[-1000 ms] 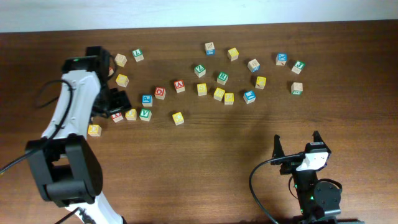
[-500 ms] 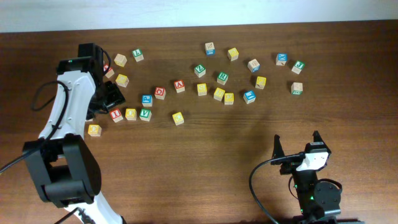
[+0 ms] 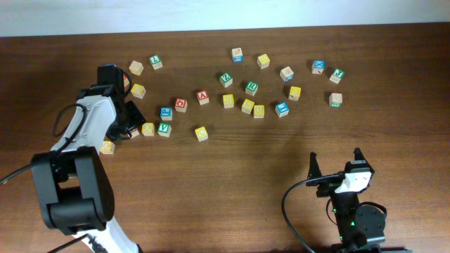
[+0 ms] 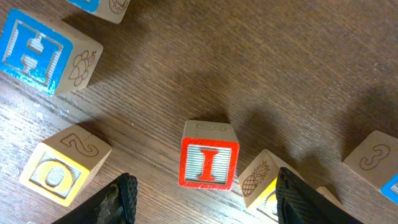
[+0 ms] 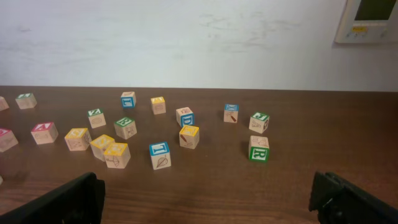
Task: Spell out ICRA
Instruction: 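Lower the left gripper and grasp the red I block, then carry the red I block forward and place it on the table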
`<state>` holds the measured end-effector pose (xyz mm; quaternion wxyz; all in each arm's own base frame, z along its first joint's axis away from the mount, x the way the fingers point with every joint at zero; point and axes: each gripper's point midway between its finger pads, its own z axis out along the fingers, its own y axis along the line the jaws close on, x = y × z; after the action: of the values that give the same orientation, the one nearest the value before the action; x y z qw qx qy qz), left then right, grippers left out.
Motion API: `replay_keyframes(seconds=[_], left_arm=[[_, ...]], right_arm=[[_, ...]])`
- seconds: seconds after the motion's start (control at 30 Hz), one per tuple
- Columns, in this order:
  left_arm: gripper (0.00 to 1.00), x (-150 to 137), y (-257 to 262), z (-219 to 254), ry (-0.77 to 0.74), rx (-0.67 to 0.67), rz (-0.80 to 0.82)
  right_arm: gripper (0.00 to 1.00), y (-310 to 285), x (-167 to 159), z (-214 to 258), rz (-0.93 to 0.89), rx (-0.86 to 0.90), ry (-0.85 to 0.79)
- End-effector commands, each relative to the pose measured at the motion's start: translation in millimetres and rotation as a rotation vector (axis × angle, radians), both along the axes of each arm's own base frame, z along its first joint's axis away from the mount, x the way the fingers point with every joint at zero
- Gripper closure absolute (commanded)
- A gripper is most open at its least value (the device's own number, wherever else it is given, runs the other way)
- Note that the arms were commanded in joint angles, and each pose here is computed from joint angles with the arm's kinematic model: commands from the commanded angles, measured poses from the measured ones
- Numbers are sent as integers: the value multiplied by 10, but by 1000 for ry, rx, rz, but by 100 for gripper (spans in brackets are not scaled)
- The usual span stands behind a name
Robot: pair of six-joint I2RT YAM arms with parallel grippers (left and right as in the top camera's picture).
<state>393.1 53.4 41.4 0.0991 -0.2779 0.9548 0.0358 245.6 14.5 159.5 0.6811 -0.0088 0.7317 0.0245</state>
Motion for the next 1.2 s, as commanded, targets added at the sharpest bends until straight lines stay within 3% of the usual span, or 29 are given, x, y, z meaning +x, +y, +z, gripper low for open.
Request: replay_keyframes(seconds=[0.0, 0.47, 0.6, 1.17], left_arm=[[46, 11, 0, 27, -16, -2, -12], [58, -30, 49, -90, -8, 32, -56], [51, -49, 47, -128, -6, 33, -61], [64, 11, 151, -263, -37, 90, -50]], right_arm=[[2, -16, 1, -35, -7, 3, 6], [2, -16, 1, -35, -7, 3, 6], [1, -16, 1, -35, -7, 3, 6], [2, -16, 1, -35, -7, 3, 6]])
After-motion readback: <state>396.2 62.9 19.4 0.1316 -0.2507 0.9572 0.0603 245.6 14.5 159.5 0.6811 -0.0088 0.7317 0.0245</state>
